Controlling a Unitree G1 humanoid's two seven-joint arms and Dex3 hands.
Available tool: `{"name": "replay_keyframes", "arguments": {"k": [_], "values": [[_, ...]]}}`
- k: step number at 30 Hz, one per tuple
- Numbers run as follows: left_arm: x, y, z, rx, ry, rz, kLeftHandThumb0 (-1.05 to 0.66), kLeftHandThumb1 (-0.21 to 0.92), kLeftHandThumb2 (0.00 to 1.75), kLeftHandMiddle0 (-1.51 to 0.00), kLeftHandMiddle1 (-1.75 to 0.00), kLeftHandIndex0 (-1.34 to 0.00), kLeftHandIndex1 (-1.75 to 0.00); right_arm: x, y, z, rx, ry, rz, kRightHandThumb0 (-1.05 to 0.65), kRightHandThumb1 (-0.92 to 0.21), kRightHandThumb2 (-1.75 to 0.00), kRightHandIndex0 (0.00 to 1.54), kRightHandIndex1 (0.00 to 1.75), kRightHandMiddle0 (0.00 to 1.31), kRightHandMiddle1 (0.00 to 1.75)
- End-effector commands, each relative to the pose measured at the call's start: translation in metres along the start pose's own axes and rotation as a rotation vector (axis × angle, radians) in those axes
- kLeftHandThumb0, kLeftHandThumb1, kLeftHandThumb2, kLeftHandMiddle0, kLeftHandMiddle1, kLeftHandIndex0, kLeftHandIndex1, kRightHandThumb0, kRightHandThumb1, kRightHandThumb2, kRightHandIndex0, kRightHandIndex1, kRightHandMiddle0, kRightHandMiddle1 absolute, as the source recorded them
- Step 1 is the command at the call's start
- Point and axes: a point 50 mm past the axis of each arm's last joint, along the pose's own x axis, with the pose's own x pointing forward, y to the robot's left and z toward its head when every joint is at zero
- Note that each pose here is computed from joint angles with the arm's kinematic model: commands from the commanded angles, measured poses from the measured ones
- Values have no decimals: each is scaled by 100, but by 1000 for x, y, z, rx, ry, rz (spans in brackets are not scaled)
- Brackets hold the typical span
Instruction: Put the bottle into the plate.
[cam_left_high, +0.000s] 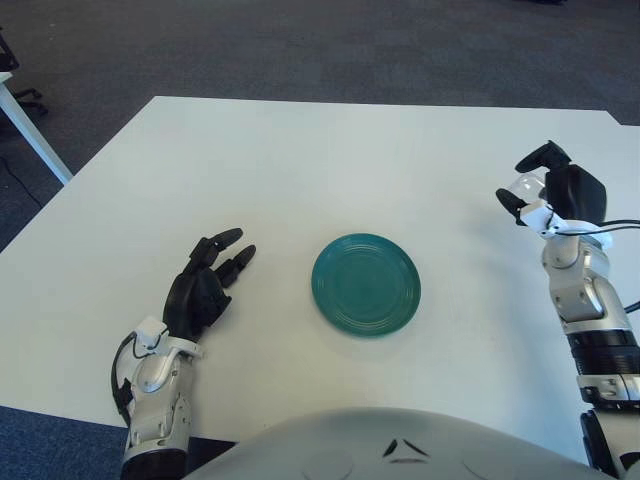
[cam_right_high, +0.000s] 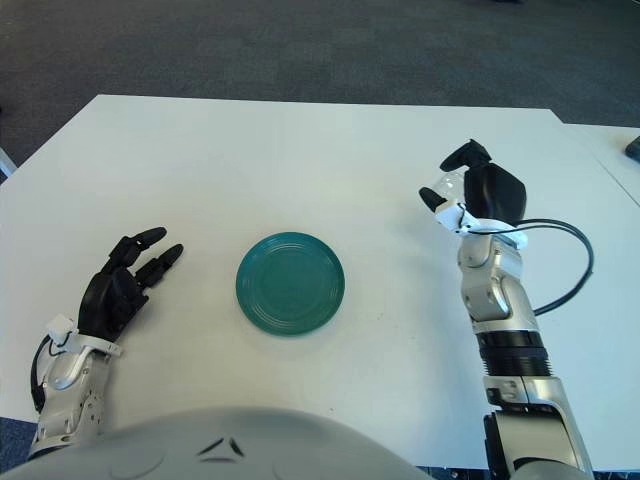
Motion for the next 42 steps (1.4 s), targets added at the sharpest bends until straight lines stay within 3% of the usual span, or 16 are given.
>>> {"name": "replay_keyframes", "arguments": {"k": [1,19,26,42], "values": [[1,2,1,13,-6,7,-64,92,96,-67,0,-26,-80,5,6,18,9,-50,-17,-9,-41,-105,113,175,84,175],[0,1,2,13,-7,6,-64,92,96,-67,0,-26,-80,-4,39,83,25,-282,60,-10,-34,-112,115,175,92,175],[-1,-2,1,13,-8,5,-64,92,96,-67,0,-26,-80,-7,44,102,52,-351,94,-10,-32,-114,115,175,93,175],[-3,-9,1,12,-8,4,-64,92,96,-67,0,-26,-80,-15,60,124,79,-450,186,-11,-31,-115,115,175,93,175]]}}
